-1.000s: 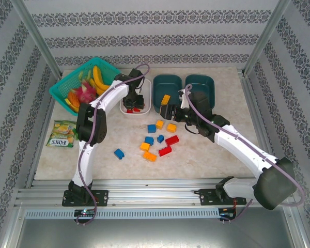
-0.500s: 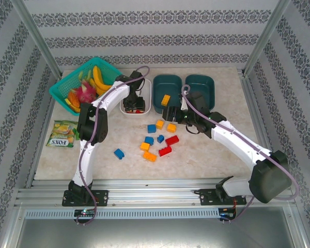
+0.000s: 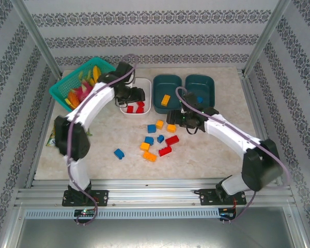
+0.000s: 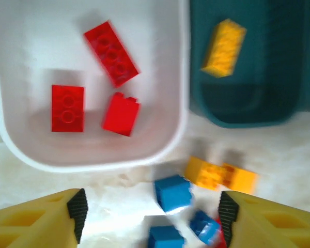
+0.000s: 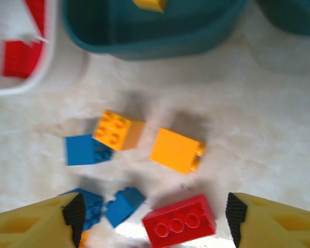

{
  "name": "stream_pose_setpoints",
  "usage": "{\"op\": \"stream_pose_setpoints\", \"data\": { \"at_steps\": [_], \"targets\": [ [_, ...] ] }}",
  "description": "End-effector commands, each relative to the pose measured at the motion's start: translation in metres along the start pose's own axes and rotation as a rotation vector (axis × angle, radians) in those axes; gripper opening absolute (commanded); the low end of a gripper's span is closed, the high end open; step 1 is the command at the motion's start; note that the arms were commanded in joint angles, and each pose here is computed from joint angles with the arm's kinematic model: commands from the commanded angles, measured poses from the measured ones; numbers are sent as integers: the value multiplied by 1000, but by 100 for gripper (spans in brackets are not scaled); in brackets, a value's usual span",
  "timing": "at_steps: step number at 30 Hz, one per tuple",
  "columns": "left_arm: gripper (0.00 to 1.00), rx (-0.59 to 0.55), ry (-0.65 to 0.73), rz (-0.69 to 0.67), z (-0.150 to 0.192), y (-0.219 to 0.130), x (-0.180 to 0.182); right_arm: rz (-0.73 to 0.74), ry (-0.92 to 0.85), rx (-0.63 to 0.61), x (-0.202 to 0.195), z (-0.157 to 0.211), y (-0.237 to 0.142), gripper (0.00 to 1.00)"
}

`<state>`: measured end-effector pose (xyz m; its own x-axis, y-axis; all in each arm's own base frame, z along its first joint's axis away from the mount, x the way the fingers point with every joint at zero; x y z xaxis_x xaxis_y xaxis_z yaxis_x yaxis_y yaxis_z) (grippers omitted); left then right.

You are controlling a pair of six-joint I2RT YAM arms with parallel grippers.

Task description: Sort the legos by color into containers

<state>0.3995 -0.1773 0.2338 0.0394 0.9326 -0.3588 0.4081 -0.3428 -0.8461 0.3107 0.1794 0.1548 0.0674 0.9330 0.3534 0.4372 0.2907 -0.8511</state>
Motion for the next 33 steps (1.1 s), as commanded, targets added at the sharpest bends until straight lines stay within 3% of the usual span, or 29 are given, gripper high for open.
{"op": "stream_pose_setpoints", "data": {
  "at_steps": [1,5,9,16,23,28,33],
  "targets": [
    [75,-104,-61,162,15,-26,-12,111,25,49,-4,6,15,78],
    [76,-119,-131,235,66,-35,2,169,73,79,-8,8,38,86],
    [77,-136,-171,249,99,-45,14,163,102,93,-7,6,55,85],
    [76,-134,-178,245,116,-54,22,178,137,125,-13,8,79,72],
    [75,-126,-178,246,119,-53,22,198,137,130,-13,7,91,72],
    [74,-118,-175,253,122,-50,21,221,131,132,-19,9,97,58],
    [73,-115,-173,254,122,-47,20,235,57,98,-16,2,83,33]
  ]
}}
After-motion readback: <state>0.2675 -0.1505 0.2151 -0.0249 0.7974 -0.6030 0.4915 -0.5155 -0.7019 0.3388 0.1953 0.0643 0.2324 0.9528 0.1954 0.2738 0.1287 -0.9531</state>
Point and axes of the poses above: each hand's point on the last joint's axis, 136 mm out from that joint toward the fingers, its own y axis out along the fingers, its own x axis along the line the jaws close on, z = x × y, the point moved 4 cm from there along -y, back along the fingers, and after that the axes turned 2 degrees about y, right-handed, at the moved point
